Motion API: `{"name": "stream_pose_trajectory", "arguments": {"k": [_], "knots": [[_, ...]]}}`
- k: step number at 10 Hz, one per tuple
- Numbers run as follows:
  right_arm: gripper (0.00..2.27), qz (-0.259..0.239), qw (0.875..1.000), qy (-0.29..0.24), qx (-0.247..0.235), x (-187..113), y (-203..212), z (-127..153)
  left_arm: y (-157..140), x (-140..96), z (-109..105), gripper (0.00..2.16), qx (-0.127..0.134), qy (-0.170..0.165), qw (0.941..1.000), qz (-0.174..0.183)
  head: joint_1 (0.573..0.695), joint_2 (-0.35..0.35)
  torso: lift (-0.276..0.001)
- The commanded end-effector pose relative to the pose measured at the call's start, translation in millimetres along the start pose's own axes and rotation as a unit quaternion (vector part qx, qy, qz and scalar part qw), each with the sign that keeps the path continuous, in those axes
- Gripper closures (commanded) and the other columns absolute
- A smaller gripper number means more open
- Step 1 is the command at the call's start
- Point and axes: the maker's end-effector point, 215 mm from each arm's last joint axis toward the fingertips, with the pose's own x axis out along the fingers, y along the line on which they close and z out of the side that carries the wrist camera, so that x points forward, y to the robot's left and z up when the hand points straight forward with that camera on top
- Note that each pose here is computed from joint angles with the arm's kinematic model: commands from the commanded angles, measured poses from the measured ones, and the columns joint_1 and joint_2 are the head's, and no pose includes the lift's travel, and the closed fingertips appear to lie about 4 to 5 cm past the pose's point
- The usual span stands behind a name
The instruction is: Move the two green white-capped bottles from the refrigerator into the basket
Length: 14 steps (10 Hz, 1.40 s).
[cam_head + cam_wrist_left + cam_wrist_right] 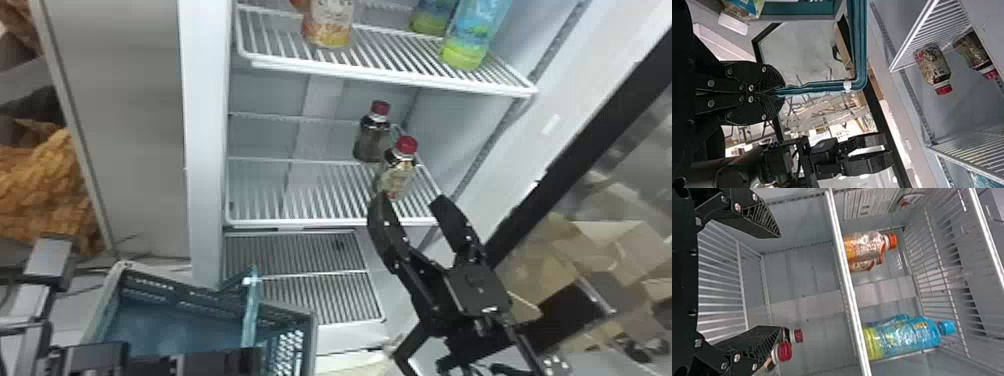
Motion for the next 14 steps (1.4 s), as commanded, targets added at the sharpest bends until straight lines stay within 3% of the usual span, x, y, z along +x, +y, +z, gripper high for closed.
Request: {"name": "stream_pose_trajectory", "arguments": {"k": [1, 4, 14], "knots": [[0.22, -0.011, 1.0, -0.009, -0.002, -3.6, -5.6, -2.4, 0.6, 0.6, -1.1, 1.16, -0.001, 0.002, 1.0, 0.0, 0.695, -0.349, -0.263], [0.22, -0.016, 1.0, -0.003, 0.004, -8.3, -4.8, -13.0, -0.6, 1.2, -0.6, 1.16, 0.001, 0.002, 1.0, 0.0, 0.695, -0.35, -0.263], [0.22, -0.016, 1.0, -0.009, 0.005, -7.7, -3.5, -6.4, 0.4, 0.8, -0.8, 1.16, 0.001, 0.003, 1.0, 0.001, 0.695, -0.35, -0.263]]}}
